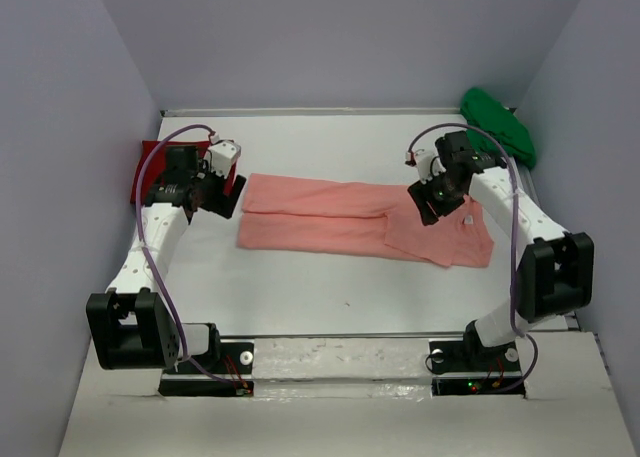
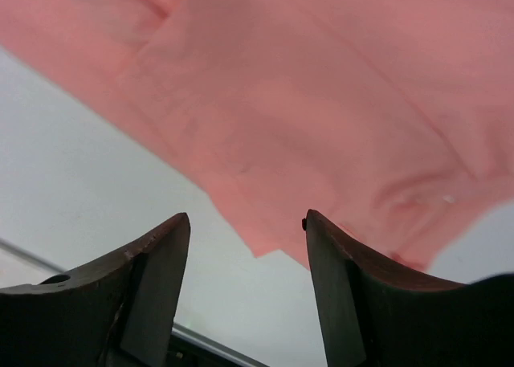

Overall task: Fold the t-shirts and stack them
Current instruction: Fold the tshirt

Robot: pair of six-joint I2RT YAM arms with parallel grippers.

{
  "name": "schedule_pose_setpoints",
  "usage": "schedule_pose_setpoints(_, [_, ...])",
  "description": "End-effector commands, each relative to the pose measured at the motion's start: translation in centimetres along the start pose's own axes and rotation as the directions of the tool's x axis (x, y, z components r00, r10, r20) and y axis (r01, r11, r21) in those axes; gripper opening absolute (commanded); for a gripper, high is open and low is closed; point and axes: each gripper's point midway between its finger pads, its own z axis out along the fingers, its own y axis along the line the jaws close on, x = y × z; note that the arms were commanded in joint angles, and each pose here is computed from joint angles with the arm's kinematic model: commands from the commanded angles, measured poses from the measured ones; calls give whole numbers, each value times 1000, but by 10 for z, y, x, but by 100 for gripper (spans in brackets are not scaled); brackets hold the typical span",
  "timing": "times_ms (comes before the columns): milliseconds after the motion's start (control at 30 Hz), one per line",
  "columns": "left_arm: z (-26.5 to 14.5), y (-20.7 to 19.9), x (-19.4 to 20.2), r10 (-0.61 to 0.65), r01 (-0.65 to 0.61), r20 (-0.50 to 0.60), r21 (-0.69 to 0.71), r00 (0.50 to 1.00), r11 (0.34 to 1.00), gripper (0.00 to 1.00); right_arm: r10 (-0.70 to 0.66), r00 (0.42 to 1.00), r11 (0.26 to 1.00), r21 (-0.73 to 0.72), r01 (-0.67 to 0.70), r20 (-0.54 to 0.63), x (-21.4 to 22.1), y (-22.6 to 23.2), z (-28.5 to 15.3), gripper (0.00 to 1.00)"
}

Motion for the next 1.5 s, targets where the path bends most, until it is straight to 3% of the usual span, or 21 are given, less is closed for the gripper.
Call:
schedule_pose_setpoints(0, [-2, -24, -25, 26, -43, 98, 167, 995, 985, 99, 45, 984, 874, 470, -123, 172, -19, -72, -43, 57])
schedule_pose_setpoints(33, [8, -27, -23, 24, -39, 77, 200, 997, 979, 99, 73, 981, 840, 519, -158, 180, -14, -82, -50, 37])
schedule_pose_setpoints(133, [16, -43, -30, 32, -55, 76, 327, 997, 943, 99, 127, 980, 823, 536, -189, 151, 3, -86, -42, 0])
schedule_pose_setpoints(200, [28, -53, -29, 32, -53, 57, 410, 998, 911, 97, 148, 981, 823, 535, -194, 129, 15, -83, -36, 0])
schedule_pose_setpoints(267, [40, -58, -27, 35, -51, 43, 453, 998, 890, 84, 162, 977, 818, 536, -211, 137, 20, -81, -37, 0])
schedule_pose_setpoints(333, [43, -63, -36, 33, -61, 66, 500, 997, 864, 61, 173, 977, 816, 537, -213, 125, 29, -78, -35, 0])
schedule_pose_setpoints(367, [52, -67, -32, 26, -47, 48, 527, 999, 849, 37, 189, 974, 810, 540, -229, 128, 33, -79, -36, 0])
schedule_pose_setpoints(433, [57, -69, -39, 31, -53, 48, 555, 998, 831, 16, 189, 975, 809, 545, -222, 118, 42, -76, -35, 0])
schedule_pose_setpoints(467, [67, -73, -34, 21, -33, 27, 581, 999, 814, 0, 195, 973, 803, 550, -230, 122, 44, -76, -36, 0])
schedule_pose_setpoints(700, [98, -88, -45, 89, -86, 26, 632, 996, 770, 0, 230, 966, 799, 544, -256, 115, 59, -77, -40, 0])
schedule_pose_setpoints(1033, [127, -107, -38, 144, -83, -37, 668, 989, 739, 0, 292, 956, 815, 531, -231, -31, 65, -90, -4, 0])
schedule_pose_setpoints(1233, [138, -104, -28, 158, -78, -70, 636, 985, 768, 0, 324, 937, 824, 526, -211, -131, 68, -100, 15, 0])
schedule_pose_setpoints(1467, [157, -87, -31, 138, -65, -95, 542, 986, 838, 0, 335, 929, 816, 540, -204, -157, 57, -115, 20, 0])
